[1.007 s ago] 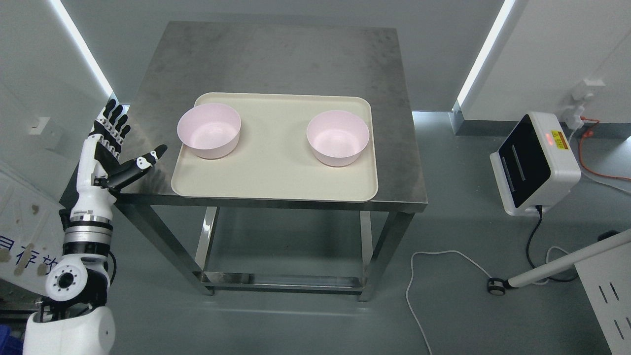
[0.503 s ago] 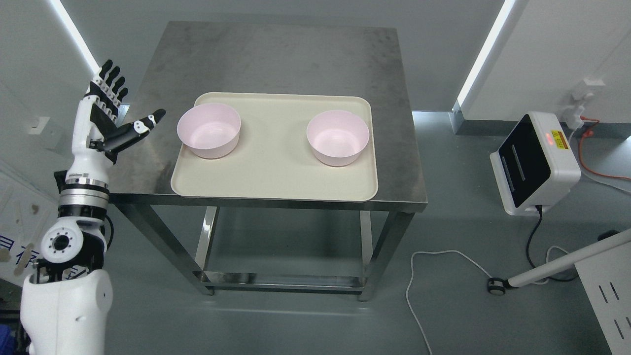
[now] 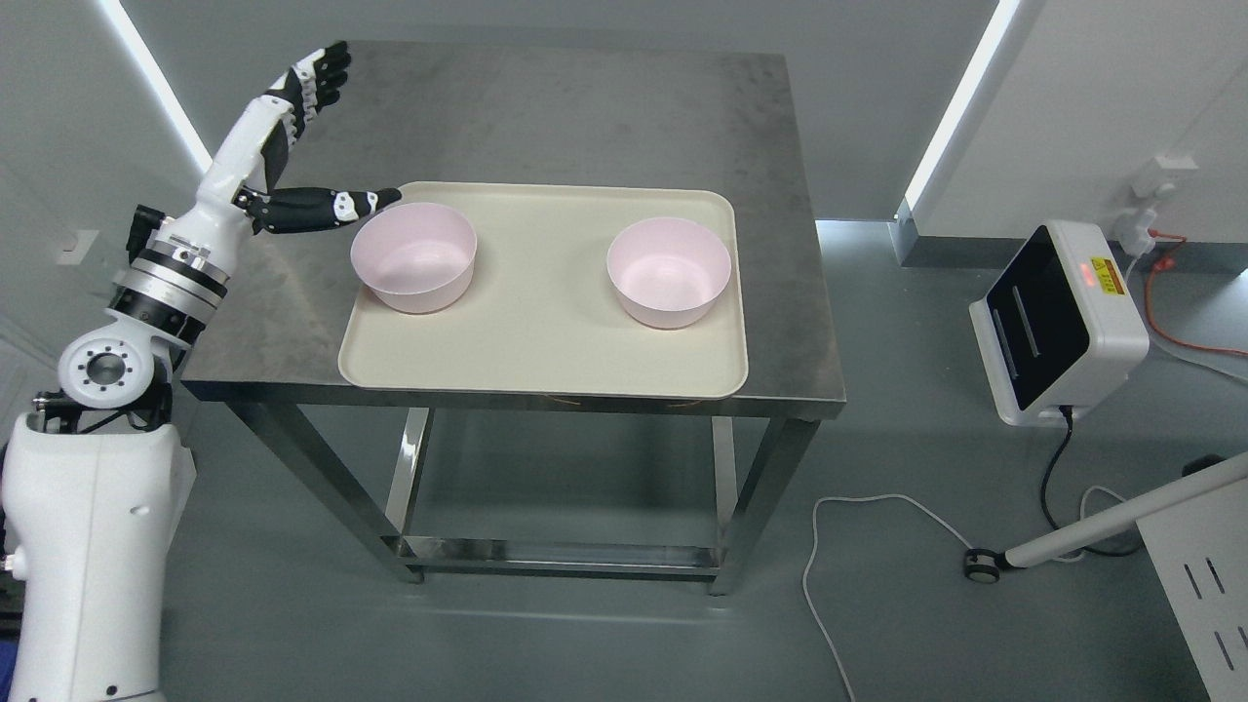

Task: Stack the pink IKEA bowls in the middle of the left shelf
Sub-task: 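Lower the left hand into the nearer pink bowl and grip its rim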

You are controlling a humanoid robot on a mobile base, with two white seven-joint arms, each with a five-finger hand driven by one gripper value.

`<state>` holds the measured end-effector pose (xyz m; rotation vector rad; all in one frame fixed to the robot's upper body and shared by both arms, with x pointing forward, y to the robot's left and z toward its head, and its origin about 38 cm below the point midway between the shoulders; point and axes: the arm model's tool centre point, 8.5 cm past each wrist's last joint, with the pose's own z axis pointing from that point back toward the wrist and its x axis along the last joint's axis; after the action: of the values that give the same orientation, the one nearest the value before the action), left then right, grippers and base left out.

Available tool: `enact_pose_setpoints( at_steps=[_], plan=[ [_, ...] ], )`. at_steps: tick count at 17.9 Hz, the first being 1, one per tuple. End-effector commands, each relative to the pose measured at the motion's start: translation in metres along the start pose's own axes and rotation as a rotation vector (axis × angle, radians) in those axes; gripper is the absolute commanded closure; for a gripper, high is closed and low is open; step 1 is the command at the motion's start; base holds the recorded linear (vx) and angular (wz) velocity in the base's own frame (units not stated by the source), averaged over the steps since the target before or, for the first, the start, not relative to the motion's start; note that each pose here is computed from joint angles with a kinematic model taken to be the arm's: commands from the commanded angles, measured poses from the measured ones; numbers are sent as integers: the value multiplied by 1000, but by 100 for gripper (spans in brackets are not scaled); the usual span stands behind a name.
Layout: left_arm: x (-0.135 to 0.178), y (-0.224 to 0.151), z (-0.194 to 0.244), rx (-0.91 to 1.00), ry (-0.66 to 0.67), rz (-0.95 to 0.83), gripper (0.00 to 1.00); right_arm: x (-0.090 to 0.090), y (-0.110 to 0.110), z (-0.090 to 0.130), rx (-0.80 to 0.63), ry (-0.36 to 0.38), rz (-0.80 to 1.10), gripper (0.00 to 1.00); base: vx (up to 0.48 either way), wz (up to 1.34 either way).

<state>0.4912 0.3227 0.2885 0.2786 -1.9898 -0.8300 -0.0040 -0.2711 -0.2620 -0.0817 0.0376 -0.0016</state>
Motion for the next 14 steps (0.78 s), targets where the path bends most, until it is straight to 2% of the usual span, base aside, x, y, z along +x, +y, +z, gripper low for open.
enact_pose_setpoints(
  at_steps=[1,3,6,10,14],
  plan=[
    [-47,13,5,-293,259,-414,0,-7,-11,-1,-17,-9,-11,0,0,0],
    [-37,23,-19,-306,291,-491,0,-7,-11,-1,-17,-7,-11,0,0,0],
    [-26,56,-57,-300,418,-482,0,-7,-11,-1,-17,-9,-11,0,0,0],
    [-29,17,-60,-561,455,-496,0,-7,-11,-1,-17,-7,-11,0,0,0],
    [-26,0,-66,-610,438,-508,0,-7,-11,-1,-17,-7,-11,0,0,0]
  ],
)
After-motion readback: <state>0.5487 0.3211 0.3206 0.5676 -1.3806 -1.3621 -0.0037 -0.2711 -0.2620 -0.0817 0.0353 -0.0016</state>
